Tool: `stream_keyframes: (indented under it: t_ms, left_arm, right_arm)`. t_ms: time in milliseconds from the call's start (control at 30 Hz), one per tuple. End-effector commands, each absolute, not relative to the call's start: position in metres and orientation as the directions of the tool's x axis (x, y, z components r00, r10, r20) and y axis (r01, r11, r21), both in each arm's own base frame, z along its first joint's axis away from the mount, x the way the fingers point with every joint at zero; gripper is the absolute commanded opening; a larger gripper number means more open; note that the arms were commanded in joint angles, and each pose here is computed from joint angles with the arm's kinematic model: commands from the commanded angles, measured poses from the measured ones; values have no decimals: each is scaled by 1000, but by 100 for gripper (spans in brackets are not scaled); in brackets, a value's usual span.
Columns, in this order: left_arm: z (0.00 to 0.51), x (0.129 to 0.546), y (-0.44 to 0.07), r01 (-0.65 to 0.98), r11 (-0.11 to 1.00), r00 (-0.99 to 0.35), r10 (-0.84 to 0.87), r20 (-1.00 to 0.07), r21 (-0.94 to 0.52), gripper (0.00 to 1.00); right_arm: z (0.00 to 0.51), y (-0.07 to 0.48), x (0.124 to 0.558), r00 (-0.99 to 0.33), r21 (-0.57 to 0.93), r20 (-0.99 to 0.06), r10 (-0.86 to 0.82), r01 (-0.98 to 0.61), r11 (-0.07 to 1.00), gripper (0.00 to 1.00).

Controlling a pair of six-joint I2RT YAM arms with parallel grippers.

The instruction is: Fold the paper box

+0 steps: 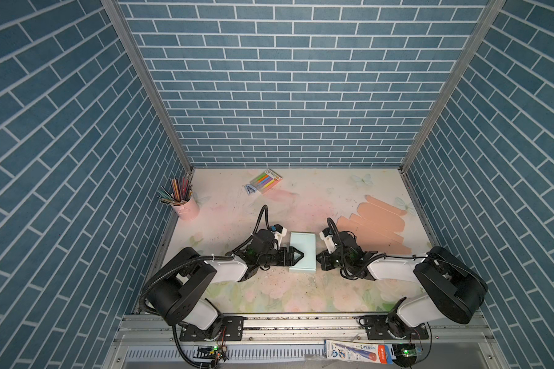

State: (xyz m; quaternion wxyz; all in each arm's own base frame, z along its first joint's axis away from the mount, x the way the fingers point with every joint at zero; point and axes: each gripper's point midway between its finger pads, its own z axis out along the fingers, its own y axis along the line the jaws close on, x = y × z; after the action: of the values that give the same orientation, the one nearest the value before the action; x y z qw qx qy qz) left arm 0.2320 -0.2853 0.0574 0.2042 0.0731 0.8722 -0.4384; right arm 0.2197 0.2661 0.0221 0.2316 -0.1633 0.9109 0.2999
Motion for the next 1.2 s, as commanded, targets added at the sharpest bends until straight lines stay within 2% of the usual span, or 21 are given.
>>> stream_keyframes:
  t_ms: [0,233,400,700,867,1167]
  left_arm:
    - [59,228,-293,310,588,-907,-52,-417,-747,84]
    - [64,223,-304,327,571,-905,-39,-423,-753,83]
    - [64,225,-294,319,592,-902,-51,-429,-740,83]
    - [49,217,-247,282,732,-893,-35,-448,-620,88]
    - [49,199,-245,271,712,-903,-46,-428,-648,88]
    - [57,190,-263,296,661,-902,-43,-429,-690,84]
  right_arm:
    - [24,278,218,-849,492,-506,-152,-429,758,7]
    - [36,295,215,-834,503,-526,-166,-463,730,7]
    - [30,286,211,-841,487,-515,-167,-447,750,6]
    - [14,243,185,-871,437,-466,-157,-380,815,9]
    - [15,237,174,-875,433,-452,-171,-383,816,10]
    - [21,270,165,-867,459,-445,-223,-435,775,10]
